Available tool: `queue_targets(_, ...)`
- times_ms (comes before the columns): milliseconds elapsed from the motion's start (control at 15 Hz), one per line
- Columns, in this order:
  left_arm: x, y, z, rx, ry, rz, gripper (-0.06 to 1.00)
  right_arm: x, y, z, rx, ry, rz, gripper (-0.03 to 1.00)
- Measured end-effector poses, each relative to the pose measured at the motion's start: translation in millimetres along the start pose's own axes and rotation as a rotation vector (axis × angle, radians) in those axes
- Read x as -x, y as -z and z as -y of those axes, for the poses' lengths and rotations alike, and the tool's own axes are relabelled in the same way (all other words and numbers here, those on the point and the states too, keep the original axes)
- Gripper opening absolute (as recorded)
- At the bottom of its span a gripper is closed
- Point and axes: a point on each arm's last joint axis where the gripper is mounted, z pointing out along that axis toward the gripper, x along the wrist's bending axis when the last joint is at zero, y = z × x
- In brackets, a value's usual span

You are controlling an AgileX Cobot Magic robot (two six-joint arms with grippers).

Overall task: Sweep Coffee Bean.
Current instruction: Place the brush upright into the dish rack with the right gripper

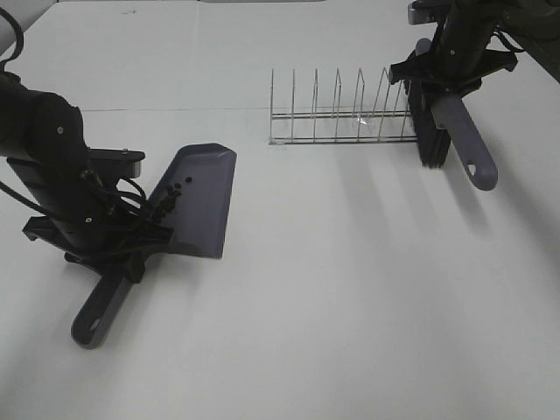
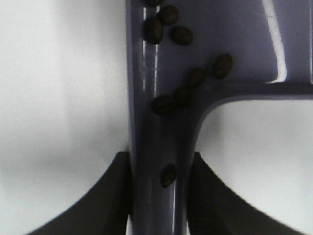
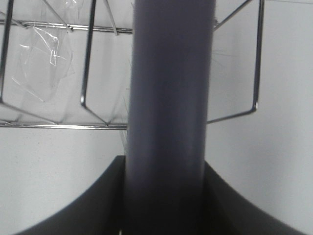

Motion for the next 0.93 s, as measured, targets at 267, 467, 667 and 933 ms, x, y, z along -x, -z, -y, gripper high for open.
queue_targets(267,0,0,0,0.0,0.0,0.0,0.27,-1,-7,2,-0.022,0.004,0.004,0.27)
queue_targets(467,0,0,0,0.0,0.0,0.0,0.27,-1,-7,3,-0.032,-0.005,0.007,0.28)
queue_targets(667,0,0,0,-0.001,0.0,0.0,0.27,-4,-19,10,-0.082,-0.016,-0.004,0.44)
queue_targets(933,0,0,0,-0.001,0.0,0.0,0.27,-5,-17,10,-0.086,-0.016,-0.005,0.31)
